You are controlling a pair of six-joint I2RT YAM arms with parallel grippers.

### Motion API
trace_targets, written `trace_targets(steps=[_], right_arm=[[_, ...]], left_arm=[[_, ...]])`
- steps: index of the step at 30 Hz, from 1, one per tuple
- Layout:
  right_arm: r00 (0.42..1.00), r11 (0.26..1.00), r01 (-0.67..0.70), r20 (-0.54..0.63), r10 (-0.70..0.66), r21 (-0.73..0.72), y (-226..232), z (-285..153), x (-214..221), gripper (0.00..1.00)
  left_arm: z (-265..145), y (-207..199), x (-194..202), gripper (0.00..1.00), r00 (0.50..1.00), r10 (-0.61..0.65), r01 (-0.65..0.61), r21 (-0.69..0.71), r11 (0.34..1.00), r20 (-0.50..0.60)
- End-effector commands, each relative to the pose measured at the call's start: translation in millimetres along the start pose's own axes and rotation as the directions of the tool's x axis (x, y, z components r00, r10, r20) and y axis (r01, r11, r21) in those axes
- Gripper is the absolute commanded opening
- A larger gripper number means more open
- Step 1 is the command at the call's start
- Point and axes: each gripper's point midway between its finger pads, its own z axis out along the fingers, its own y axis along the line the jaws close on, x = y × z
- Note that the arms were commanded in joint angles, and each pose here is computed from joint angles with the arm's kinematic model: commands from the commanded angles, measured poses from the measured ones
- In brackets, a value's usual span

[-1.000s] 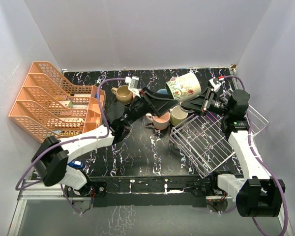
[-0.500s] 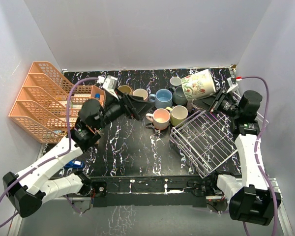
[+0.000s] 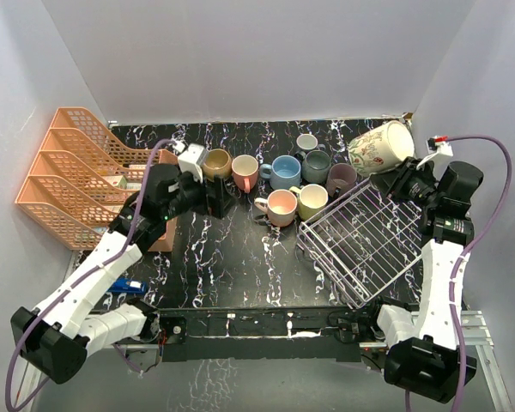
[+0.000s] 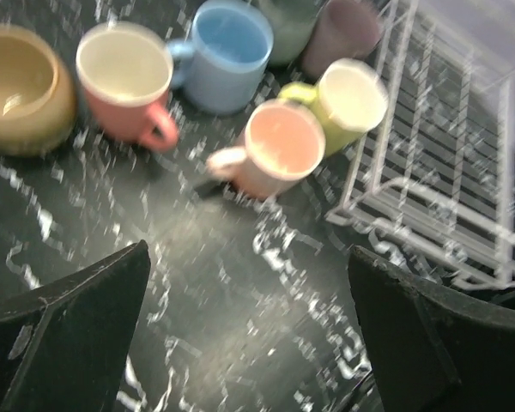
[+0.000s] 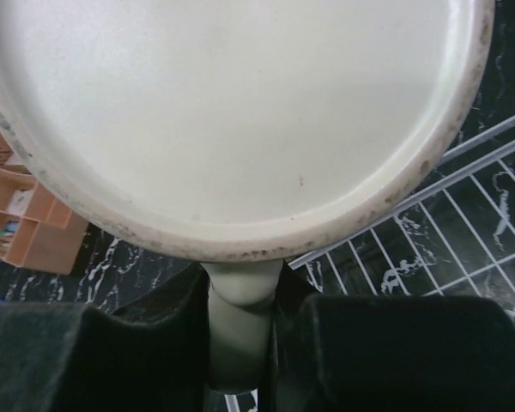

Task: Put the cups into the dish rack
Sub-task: Turn the cup upside down in the dish rack.

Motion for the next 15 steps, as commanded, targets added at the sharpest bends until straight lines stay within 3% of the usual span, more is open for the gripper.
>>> trace_targets(steps=[1,8,15], right_arm=[[0.930,0.946,0.304,0.180,-0.320,0.111,8.5,-23.0,-67.3,0.08],[0.929,0.927,0.299,0.155,-0.337,0.226,-25.7,-23.2,-66.4,0.08],[0.925,0.899,0.297,0.138,-0.354,0.322,-64.8,-31.3,-66.2,0.08]], left_arm=[[-11.5,21.2,25.3,0.97,0.994,0.109,-0.109,-0.054,0.993,-0.004],[-21.3,33.1,58.3,0.97,0.984,0.175,-0.172,-0.062,0.983,0.032],[-25.0,41.3,74.8,0.97,0.982,0.186,-0.186,-0.086,0.979,-0.008]])
